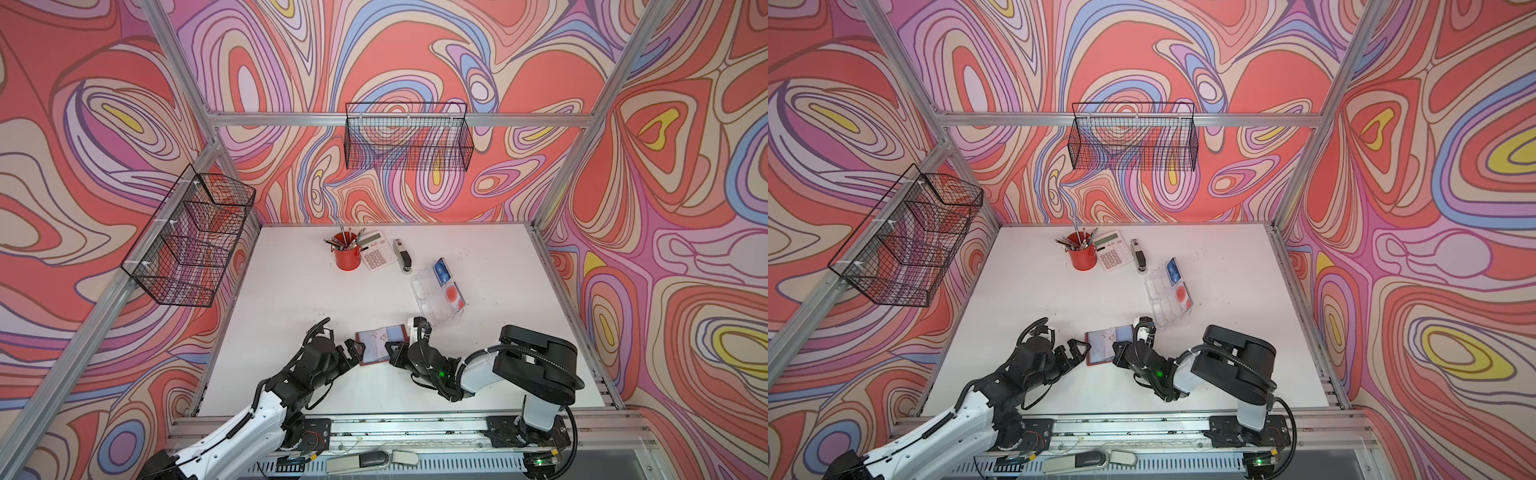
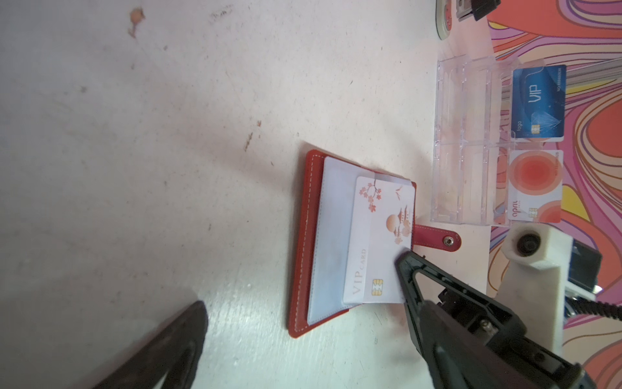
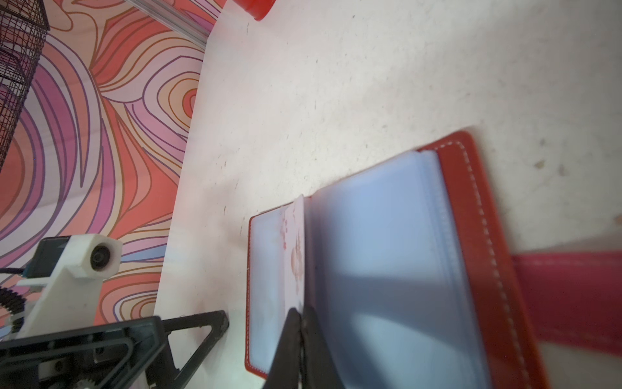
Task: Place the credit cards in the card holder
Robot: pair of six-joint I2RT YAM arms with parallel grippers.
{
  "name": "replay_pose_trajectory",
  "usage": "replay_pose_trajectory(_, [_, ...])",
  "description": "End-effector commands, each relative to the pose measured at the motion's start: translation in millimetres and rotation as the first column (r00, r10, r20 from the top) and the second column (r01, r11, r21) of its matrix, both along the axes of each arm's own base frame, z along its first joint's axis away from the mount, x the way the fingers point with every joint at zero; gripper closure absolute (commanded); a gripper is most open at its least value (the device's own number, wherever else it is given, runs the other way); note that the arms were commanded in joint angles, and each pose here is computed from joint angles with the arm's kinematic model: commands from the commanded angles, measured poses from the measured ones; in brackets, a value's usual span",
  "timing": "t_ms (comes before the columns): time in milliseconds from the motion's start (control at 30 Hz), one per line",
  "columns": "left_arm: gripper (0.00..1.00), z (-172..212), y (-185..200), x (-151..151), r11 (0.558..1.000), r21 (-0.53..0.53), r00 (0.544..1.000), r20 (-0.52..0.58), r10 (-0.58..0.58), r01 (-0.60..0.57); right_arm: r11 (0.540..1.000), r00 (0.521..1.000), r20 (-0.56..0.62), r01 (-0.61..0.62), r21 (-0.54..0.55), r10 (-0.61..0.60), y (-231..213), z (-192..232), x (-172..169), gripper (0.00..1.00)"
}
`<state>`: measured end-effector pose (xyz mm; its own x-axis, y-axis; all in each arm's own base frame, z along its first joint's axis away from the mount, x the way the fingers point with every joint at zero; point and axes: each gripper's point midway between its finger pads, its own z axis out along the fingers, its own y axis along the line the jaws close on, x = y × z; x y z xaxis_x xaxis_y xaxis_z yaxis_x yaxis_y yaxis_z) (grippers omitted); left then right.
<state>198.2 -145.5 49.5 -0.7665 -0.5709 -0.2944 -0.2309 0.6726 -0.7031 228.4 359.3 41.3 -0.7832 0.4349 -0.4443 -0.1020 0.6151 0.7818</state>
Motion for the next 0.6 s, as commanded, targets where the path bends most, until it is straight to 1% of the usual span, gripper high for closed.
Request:
replay_pose_trajectory(0, [0.00,6.4,-2.6,3.3,1.000,-0.004,1.000,0.020,-0.007,0.008,0.998,0.998,-0.055,-0.026,-0.054,0.023,-5.1,-25.2,-12.5,1.00])
replay_pose_trajectory(133, [0.00,5.2,-4.9,3.0,1.000,-0.014,1.000,0.018,-0.015,0.016,0.998,0.998,-0.053,-0.041,-0.051,0.038,-0.2,-24.9,-13.1,1.00])
replay_pose_trajectory(300, [0.00,4.5,-9.4,4.2,0.999,-0.015,0.999,0.009,-0.033,0.033,0.992,0.995,-0.056,-0.083,-0.100,0.077,9.2,-28.2,-15.2,1.00])
replay_pose_trajectory(367, [0.00,3.1,-12.9,4.8,0.999,-0.026,0.999,0.006,-0.043,0.043,0.991,0.995,-0.055,-0.086,-0.107,0.080,9.3,-29.1,-16.0,1.00])
replay_pose_trajectory(567, [0.00,-1.2,-17.3,7.3,0.998,-0.007,0.998,-0.017,-0.064,0.063,0.985,0.993,-0.060,-0.108,-0.134,0.101,9.5,-32.4,-18.4,1.00])
